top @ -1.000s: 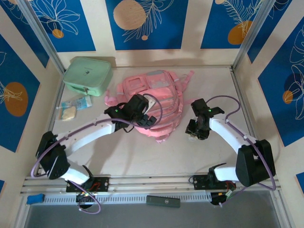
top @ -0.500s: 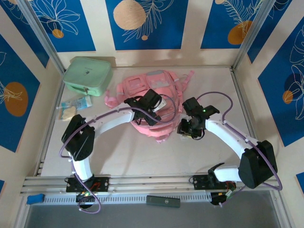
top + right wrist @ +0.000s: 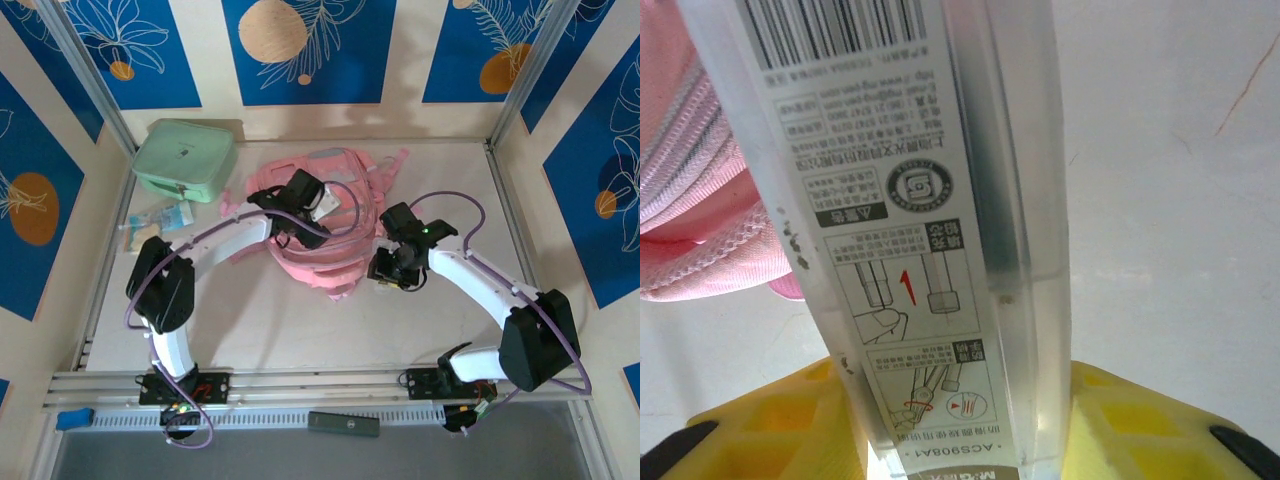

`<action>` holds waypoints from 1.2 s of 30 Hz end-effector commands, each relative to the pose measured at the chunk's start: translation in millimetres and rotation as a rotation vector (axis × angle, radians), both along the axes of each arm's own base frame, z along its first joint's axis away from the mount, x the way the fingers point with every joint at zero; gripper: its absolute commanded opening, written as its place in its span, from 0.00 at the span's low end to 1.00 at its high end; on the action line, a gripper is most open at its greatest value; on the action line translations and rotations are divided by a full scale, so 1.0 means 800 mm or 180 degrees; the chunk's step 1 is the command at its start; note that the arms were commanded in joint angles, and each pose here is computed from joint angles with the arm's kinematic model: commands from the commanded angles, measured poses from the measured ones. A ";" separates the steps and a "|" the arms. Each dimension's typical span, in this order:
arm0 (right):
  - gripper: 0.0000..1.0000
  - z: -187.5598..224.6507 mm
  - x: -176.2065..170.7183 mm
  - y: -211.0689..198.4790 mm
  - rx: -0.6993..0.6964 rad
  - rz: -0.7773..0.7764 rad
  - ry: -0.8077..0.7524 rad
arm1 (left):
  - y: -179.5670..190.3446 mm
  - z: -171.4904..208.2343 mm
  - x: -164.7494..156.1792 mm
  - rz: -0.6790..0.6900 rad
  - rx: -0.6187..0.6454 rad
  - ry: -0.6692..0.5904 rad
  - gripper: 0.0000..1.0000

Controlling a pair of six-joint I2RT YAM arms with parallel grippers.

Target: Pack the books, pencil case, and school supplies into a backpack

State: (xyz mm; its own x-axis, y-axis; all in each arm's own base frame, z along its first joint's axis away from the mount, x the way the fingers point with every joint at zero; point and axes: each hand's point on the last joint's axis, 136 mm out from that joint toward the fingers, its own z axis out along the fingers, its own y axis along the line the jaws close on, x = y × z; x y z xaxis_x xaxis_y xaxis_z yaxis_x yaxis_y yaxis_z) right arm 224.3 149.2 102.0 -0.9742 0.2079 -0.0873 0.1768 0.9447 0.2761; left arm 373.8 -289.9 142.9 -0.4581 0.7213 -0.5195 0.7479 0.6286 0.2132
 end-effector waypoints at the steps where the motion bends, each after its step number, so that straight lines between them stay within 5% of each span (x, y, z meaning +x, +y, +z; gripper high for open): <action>1: 0.42 0.011 0.005 0.011 0.0118 0.0015 -0.0035 | 0.005 0.018 0.008 0.0008 -0.0170 0.0030 0.72; 6: 0.42 0.010 0.006 0.010 0.0117 0.0002 -0.0031 | -0.004 0.007 -0.006 -0.0143 -0.0259 0.0148 0.74; 12: 0.42 0.003 0.005 0.011 0.0130 -0.0011 0.0009 | -0.020 0.001 -0.022 -0.0401 -0.0310 -0.0045 0.88; 21: 0.43 0.004 0.006 0.009 0.0112 0.0002 0.0005 | 0.000 -0.004 0.024 -0.0044 0.0025 -0.0365 0.87; 30: 0.42 0.007 0.003 0.004 0.0126 -0.0024 -0.0018 | -0.001 0.012 0.034 0.0035 -0.0164 -0.0278 0.70; 36: 0.42 0.007 0.002 0.005 0.0164 -0.0020 -0.0009 | -0.003 0.002 0.038 0.0044 -0.0118 -0.0180 0.44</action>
State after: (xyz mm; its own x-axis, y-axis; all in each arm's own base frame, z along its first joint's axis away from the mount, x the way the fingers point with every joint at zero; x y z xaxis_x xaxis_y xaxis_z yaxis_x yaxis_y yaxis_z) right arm 228.8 151.6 99.7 -0.9725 0.2189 -0.0791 0.1872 0.9376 0.2931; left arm 388.8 -297.8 140.0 -0.4178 0.7111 -0.5655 0.7524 0.6197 0.2234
